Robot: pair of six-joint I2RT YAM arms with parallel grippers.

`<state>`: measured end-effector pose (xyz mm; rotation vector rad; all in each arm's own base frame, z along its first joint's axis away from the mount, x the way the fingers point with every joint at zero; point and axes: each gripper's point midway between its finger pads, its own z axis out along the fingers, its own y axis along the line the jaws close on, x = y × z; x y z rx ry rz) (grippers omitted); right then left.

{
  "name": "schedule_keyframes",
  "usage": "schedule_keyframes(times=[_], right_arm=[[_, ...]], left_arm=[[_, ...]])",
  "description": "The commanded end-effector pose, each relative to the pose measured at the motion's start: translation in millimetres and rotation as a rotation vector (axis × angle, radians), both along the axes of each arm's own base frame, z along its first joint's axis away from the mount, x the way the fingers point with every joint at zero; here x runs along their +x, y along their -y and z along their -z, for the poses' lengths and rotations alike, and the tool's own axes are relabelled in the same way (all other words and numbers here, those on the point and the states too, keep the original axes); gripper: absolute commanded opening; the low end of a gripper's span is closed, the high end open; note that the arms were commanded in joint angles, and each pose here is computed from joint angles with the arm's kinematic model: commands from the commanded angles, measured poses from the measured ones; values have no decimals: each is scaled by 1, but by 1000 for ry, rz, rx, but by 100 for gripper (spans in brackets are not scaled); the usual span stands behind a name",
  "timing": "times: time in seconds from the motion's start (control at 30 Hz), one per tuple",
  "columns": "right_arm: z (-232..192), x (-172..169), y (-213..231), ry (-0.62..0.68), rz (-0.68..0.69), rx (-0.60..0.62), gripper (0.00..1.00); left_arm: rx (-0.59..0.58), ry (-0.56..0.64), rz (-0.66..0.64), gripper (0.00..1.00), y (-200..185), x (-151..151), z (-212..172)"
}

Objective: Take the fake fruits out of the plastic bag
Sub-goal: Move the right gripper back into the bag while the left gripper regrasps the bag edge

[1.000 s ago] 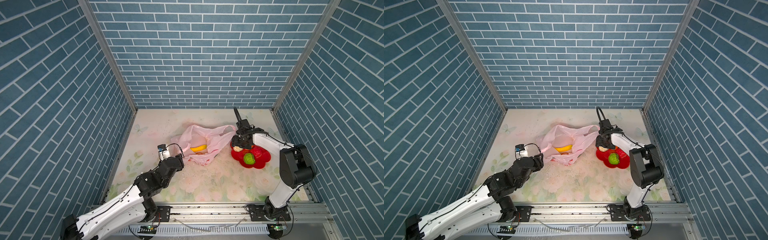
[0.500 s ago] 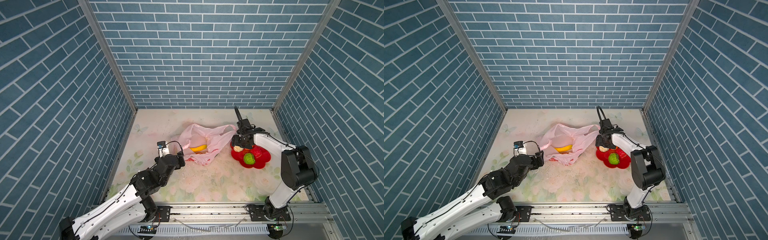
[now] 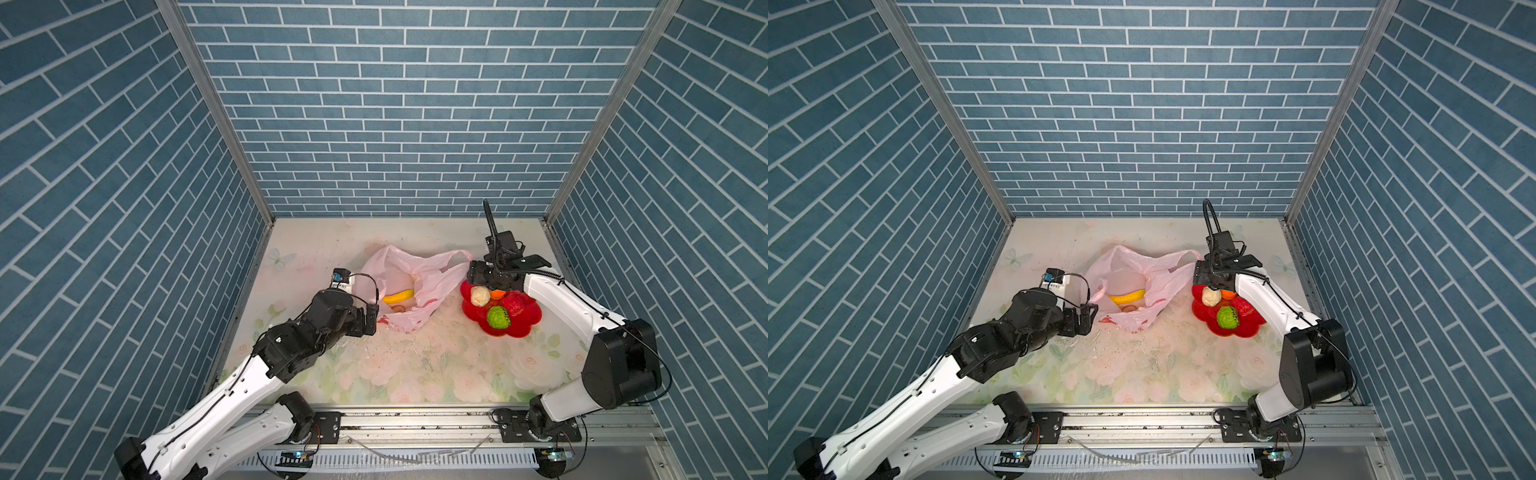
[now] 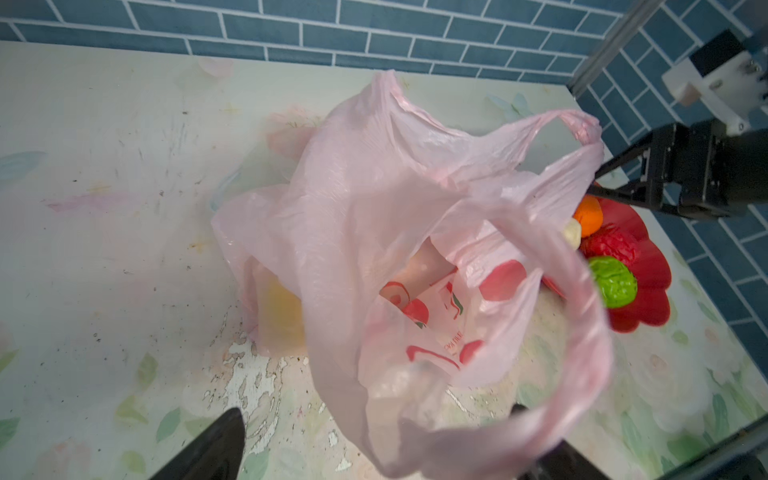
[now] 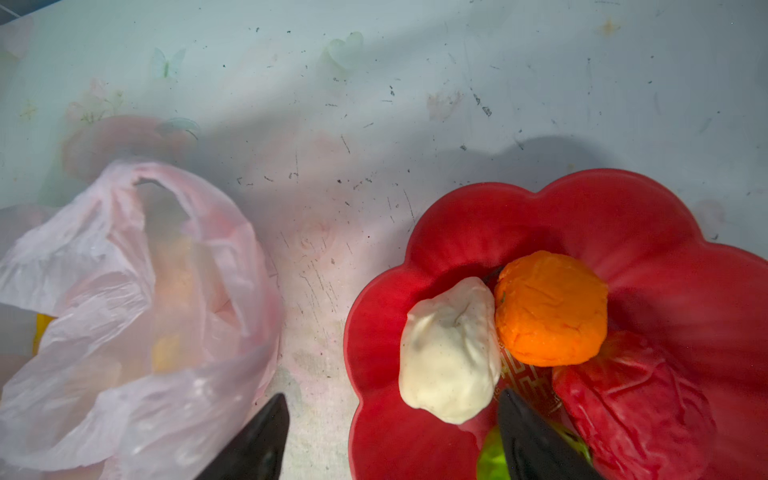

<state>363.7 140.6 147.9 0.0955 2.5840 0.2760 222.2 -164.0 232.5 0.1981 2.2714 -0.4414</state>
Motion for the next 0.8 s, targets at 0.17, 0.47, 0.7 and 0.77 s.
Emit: schedule_keyframes(times=[0.17, 0.47, 0.7, 0.77], right_arm=[[-22, -12, 1, 42, -2, 27, 79], [-43, -22, 2, 88, -10, 61, 78], [-65, -44, 1, 131, -31, 69, 77], [-71, -51, 1, 146, -31, 72, 77]], left_arm=[[55, -54, 146, 99, 14, -11, -20], [244, -213, 192, 98, 15, 14, -8], [406, -354, 170, 84, 0, 52, 37], [432, -376, 173, 78, 1, 62, 49]])
